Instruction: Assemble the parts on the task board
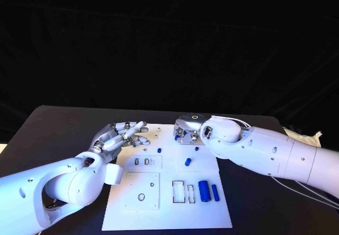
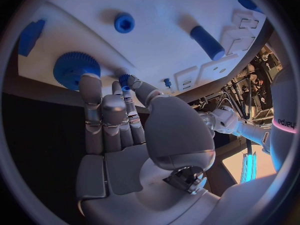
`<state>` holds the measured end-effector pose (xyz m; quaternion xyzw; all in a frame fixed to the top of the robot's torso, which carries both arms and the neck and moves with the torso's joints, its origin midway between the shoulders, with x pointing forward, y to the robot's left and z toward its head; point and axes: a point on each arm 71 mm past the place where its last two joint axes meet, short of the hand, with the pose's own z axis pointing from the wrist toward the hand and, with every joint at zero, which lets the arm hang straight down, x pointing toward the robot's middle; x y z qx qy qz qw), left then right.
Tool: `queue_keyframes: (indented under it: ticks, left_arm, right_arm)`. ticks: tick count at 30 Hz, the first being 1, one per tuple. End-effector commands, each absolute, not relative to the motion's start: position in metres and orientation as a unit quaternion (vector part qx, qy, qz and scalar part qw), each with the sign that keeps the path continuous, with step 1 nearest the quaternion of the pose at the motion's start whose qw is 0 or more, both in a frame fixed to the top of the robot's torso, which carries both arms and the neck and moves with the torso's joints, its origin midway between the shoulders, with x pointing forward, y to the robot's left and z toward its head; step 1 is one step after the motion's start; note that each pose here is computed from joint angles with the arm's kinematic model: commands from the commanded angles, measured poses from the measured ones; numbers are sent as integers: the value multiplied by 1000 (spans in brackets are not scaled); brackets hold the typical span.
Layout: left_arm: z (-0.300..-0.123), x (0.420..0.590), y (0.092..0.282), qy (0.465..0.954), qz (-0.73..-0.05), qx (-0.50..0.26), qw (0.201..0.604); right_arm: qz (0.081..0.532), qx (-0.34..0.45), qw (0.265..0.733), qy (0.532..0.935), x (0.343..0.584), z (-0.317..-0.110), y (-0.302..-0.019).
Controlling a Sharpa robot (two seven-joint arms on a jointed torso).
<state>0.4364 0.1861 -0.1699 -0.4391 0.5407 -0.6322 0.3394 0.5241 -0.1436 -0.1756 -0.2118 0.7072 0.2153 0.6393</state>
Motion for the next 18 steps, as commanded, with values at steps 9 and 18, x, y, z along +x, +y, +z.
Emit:
queue_keyframes:
  ticks: [9,18]
  left_arm:
    - [-169,436,184,540,-642,-434,329]
    - [-169,437,182,540,-644,-432,327]
  right_arm:
    - [254,-169,705,640,524,-159,-133]
    - [249,-162,705,644,531,-162,-118]
